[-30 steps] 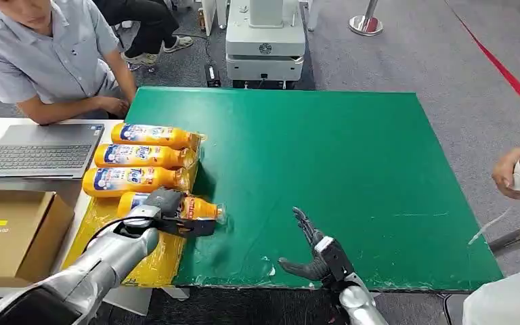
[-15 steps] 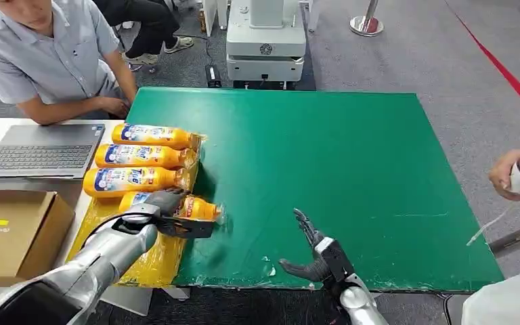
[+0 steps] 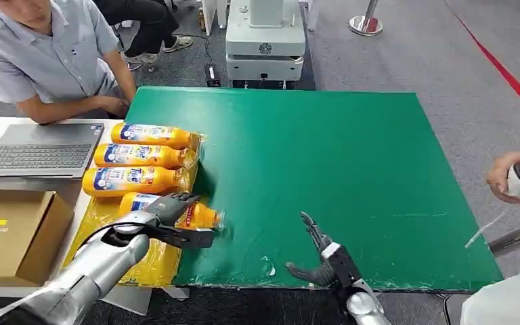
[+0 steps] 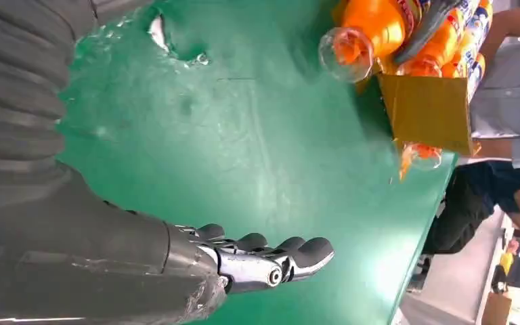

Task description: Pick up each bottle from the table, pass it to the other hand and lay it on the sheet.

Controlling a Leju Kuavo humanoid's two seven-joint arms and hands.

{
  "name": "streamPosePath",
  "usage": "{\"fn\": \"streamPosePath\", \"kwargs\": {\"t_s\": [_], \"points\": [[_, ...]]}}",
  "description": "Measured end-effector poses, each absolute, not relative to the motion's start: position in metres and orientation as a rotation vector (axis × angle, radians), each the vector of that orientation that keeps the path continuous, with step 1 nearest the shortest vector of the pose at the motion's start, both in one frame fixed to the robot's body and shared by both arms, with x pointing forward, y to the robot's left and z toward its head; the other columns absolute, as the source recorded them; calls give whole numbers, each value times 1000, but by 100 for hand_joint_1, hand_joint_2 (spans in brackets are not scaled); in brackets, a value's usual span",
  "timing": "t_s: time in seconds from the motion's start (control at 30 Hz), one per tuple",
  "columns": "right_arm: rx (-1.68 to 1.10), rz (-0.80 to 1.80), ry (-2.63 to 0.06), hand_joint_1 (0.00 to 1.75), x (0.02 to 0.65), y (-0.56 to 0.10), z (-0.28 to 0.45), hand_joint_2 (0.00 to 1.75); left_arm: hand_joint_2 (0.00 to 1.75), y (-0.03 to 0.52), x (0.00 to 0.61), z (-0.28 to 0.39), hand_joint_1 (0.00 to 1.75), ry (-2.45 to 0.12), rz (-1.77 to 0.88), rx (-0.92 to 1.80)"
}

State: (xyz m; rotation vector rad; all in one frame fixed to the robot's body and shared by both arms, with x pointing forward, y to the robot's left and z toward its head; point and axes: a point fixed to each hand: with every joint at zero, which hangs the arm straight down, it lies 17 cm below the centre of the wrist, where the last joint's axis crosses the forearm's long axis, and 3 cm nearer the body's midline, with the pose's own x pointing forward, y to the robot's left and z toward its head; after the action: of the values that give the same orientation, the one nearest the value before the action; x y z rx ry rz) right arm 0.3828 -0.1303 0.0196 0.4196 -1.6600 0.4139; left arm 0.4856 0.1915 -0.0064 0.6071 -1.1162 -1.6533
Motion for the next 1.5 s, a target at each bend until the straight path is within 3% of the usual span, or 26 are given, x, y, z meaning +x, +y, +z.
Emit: {"fn": "streamPosePath", "kwargs": {"t_s": [0.57,0.77,0.87,1.03,1.23,1.27,1.5], "points": [[416,412,-1674,0,381,-134,23,175,175,162,476,25,0,-1293,-1594,587],[404,379,-1805,0,383,-133,67,175,175,112,435,88,0,-1678,-1166,242],[358,332,-1931,0,385,-137,109,175,175,113,407,109,0,-1769,-925,106],[269,222,-2081,0,374,-144,161,175,175,118,385,119,0,-1812,-619,21],[219,190,-2102,0,358,-139,166,175,175,119,384,131,0,-1873,-520,68],[219,185,-2098,0,357,-139,165,0,175,119,384,131,0,-1876,-513,63],[241,78,-1983,0,348,-131,129,0,175,113,369,135,0,-1881,-397,15]]}}
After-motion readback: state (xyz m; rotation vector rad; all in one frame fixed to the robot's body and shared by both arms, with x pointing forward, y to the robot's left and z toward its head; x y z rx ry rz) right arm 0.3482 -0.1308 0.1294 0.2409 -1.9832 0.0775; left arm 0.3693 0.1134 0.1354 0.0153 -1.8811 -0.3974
